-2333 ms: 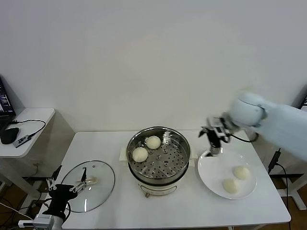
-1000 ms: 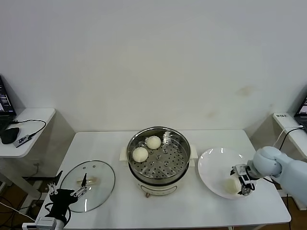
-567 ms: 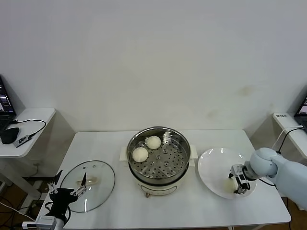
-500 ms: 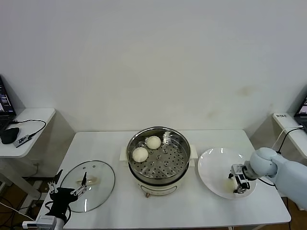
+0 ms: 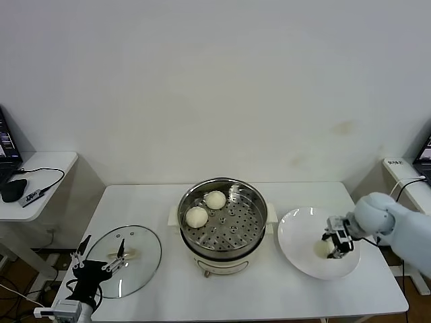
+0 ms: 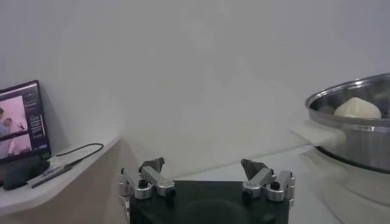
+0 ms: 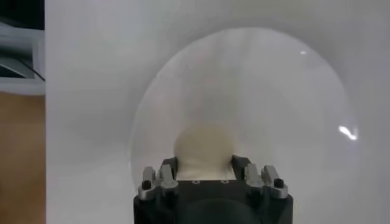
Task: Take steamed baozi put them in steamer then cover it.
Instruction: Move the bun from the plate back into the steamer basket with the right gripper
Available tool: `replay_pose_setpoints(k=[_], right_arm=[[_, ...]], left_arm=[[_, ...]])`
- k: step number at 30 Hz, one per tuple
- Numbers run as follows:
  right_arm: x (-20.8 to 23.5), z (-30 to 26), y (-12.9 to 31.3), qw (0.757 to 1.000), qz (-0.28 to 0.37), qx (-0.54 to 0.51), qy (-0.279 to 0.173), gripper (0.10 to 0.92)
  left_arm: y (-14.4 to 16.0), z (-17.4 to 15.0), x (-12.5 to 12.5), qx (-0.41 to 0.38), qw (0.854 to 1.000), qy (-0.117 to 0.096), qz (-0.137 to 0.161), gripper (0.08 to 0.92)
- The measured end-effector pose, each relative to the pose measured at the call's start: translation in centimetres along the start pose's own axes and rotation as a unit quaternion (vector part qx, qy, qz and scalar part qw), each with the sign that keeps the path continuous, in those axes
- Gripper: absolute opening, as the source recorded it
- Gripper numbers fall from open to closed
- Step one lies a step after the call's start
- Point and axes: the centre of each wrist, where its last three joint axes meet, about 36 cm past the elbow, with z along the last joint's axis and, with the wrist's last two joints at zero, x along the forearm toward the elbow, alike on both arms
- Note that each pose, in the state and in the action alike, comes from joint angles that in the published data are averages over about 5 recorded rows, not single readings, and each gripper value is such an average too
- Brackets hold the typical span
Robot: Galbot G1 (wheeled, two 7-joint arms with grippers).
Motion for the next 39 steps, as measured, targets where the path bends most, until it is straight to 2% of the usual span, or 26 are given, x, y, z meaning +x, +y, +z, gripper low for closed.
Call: replay_pose_setpoints(k=[11, 20, 27, 39], right_arm=[[8.5, -3.7, -5.6, 0.997, 0.065, 0.023, -0.037, 0.568], [14.2, -11.7, -9.2, 0.987, 0.107, 0.099, -0.073, 0.568], [14.3, -18.9, -9.5, 0.974, 0.096, 0.177, -0.099, 0.568], [9.7, -27.7, -7.0, 0.941, 0.057, 0.316, -0.108, 0.571]], left_arm=[[0.1, -0.2, -0.2, -0.001, 1.0, -0.005, 0.002, 0.823], [0.4, 0.2, -0.4, -0.002, 1.0, -0.001, -0.003, 0.823], [0.7, 0.5, -0.2, -0.003, 1.0, 0.003, -0.01, 0.823], [1.4, 0.4, 0.0, -0.001, 1.0, 0.001, -0.027, 0.823]])
